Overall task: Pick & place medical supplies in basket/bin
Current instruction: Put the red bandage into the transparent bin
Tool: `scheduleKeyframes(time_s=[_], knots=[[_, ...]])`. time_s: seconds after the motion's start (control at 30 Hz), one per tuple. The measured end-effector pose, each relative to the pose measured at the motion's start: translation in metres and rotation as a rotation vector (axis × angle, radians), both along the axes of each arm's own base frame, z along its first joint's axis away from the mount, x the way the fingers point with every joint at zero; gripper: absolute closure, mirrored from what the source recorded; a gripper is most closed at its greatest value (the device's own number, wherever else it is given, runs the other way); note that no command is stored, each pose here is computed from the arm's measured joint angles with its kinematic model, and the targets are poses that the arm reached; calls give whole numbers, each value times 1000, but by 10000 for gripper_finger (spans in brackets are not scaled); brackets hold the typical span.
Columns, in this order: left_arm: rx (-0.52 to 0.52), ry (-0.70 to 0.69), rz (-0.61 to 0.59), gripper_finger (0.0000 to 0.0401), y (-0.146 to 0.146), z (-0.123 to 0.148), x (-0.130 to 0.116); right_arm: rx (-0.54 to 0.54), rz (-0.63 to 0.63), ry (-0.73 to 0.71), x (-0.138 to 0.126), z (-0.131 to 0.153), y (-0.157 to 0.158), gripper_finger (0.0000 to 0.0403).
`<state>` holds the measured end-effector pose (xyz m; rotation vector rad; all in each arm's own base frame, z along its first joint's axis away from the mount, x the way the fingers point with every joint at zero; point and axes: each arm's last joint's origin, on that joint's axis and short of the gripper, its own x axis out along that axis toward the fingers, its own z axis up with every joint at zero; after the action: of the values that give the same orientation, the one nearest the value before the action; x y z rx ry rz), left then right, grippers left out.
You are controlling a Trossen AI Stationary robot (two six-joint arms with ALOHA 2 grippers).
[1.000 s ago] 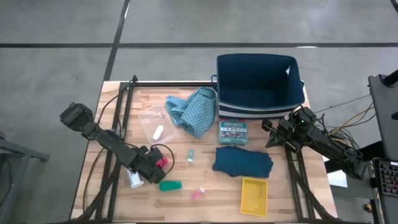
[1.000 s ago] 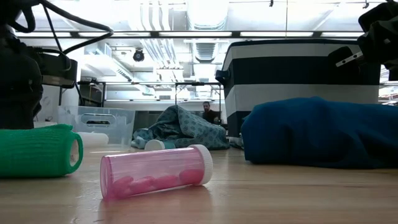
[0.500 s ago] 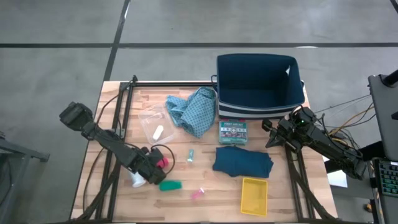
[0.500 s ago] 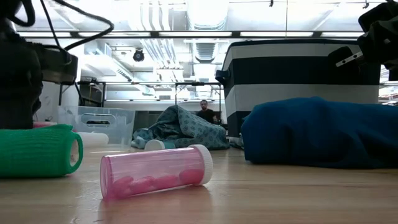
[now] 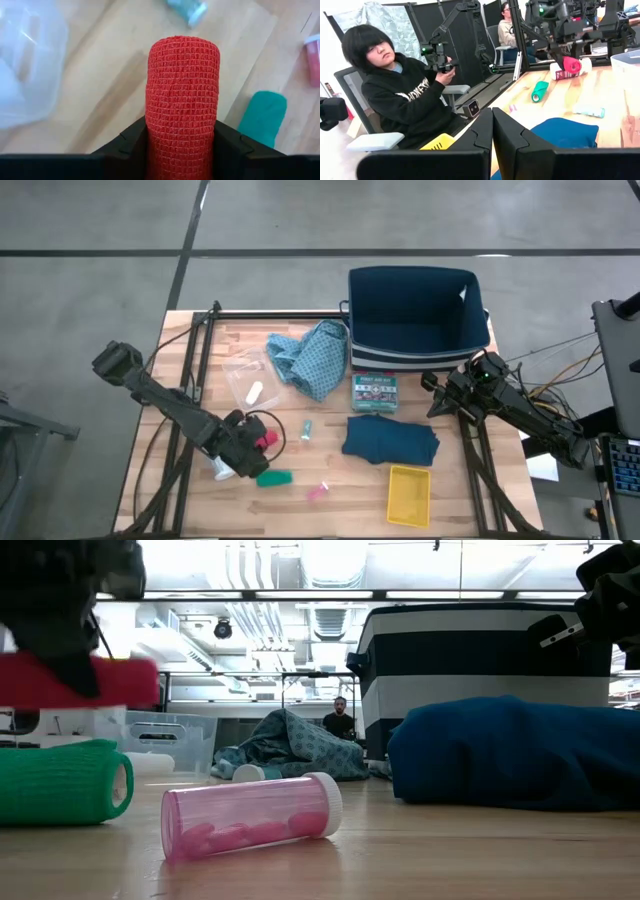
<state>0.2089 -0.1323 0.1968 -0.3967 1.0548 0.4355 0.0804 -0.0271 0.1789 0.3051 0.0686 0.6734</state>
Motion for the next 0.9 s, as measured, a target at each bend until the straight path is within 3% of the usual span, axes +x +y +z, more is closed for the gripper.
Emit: scheduleKeyframes(time_s=[0.43,0.9], knots=[[166,51,105,242,31,36,16,0,0,0,0,0,0,394],[210,121,267,242,78,38,25,0,0,0,0,0,0,394]])
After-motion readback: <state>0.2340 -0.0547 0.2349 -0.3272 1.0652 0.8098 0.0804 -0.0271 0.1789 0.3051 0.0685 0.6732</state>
